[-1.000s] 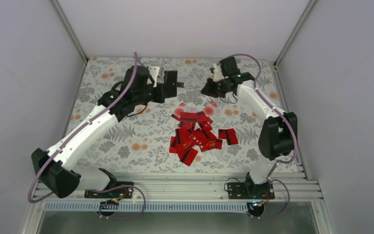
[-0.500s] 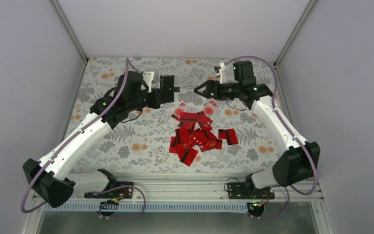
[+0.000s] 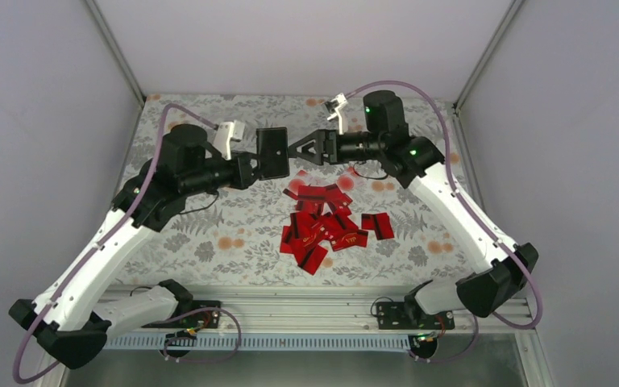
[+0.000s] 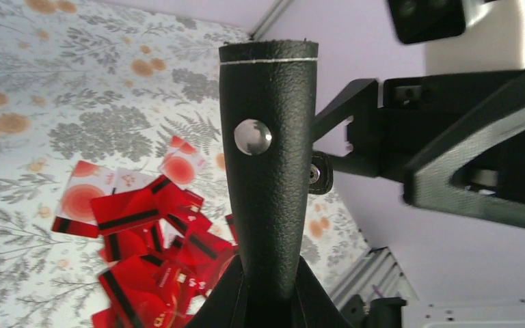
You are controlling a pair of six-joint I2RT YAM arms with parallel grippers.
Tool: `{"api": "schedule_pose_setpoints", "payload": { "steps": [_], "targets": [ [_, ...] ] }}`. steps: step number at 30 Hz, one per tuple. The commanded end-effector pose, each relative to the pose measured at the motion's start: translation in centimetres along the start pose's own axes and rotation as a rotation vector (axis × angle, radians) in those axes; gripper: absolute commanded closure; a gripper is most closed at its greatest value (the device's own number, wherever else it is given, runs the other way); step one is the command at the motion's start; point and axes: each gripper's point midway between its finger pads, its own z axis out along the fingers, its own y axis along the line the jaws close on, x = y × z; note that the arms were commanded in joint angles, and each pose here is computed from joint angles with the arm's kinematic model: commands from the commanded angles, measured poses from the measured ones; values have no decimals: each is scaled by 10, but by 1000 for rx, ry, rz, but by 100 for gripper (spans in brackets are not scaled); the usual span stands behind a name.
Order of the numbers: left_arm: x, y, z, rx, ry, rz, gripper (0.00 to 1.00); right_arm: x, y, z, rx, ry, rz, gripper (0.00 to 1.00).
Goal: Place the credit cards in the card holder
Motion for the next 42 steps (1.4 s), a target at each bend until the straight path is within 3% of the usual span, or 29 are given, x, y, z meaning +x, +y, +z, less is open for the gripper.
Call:
{"api": "schedule_pose_setpoints", "payload": {
  "steps": [1, 5, 13, 17, 21, 28, 35, 39, 40, 42],
  "targets": [
    [0, -20, -18, 90, -20, -62, 98, 7, 10, 10, 0, 26, 3, 25],
    [20, 6, -14, 0, 13, -111, 98, 16, -16, 23, 67, 61, -13, 33],
    [95, 77, -1, -184, 113, -236, 98, 52, -86, 61, 164, 179, -2, 69],
    [115, 97, 10, -223, 150, -268, 98, 62, -109, 68, 225, 206, 15, 80],
    [132, 111, 30, -206, 210, -251, 98, 78, -129, 76, 241, 249, 56, 85],
    [168, 168, 48, -171, 324, -341, 98, 104, -153, 90, 260, 319, 119, 87],
    [196, 188, 65, -44, 420, -400, 97, 121, -128, 111, 104, 384, 133, 85],
    [207, 199, 66, -65, 445, -425, 85, 135, -131, 126, 90, 424, 160, 85],
    [211, 204, 65, -90, 455, -435, 72, 142, -133, 136, 85, 448, 165, 85],
    [213, 208, 65, -121, 464, -448, 57, 148, -133, 146, 71, 465, 159, 85]
  ]
}}
